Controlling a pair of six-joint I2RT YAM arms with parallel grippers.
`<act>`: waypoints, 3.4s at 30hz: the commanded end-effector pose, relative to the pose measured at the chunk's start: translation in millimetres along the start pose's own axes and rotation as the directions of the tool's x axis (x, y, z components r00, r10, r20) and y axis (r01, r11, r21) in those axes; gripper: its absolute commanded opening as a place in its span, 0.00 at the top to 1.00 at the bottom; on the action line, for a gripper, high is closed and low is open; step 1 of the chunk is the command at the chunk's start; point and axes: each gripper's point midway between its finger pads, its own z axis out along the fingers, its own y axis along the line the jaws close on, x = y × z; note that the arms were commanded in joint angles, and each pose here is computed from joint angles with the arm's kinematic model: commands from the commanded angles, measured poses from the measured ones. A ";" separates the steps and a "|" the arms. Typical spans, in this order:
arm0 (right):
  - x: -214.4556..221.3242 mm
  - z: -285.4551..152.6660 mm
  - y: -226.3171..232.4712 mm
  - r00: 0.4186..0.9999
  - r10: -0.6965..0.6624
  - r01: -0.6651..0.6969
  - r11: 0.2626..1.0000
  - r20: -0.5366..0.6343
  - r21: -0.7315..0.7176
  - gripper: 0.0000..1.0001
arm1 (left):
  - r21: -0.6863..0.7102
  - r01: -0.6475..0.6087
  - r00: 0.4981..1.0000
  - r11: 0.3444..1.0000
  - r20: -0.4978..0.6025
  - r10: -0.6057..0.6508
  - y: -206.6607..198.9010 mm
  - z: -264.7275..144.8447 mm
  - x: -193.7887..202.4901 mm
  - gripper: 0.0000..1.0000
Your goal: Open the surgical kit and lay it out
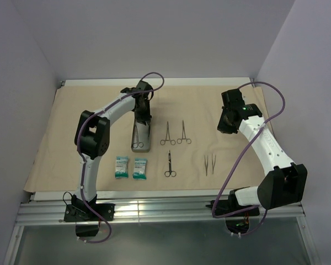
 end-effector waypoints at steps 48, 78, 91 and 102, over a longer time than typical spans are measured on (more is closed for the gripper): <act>-7.7 -15.1 6.3 0.999 0.019 -0.018 1.000 0.049 -0.008 0.94 | -0.150 -0.018 0.998 0.989 0.052 0.026 33.3 -6.8 -10.6 0.75; -6.1 -19.2 4.1 0.999 0.005 -0.006 1.000 0.053 0.003 0.94 | -0.017 -0.058 0.998 0.998 0.022 0.059 7.2 7.6 -2.9 0.74; -9.6 -18.8 7.2 0.998 0.012 -0.012 1.000 0.054 -0.002 0.94 | -0.029 -0.065 0.997 0.998 -0.036 0.063 11.3 24.6 10.1 0.76; -13.4 -24.3 10.6 0.998 0.012 -0.011 1.000 0.063 -0.020 0.94 | -0.031 -0.056 0.998 0.998 -0.043 0.054 13.6 23.7 13.9 0.95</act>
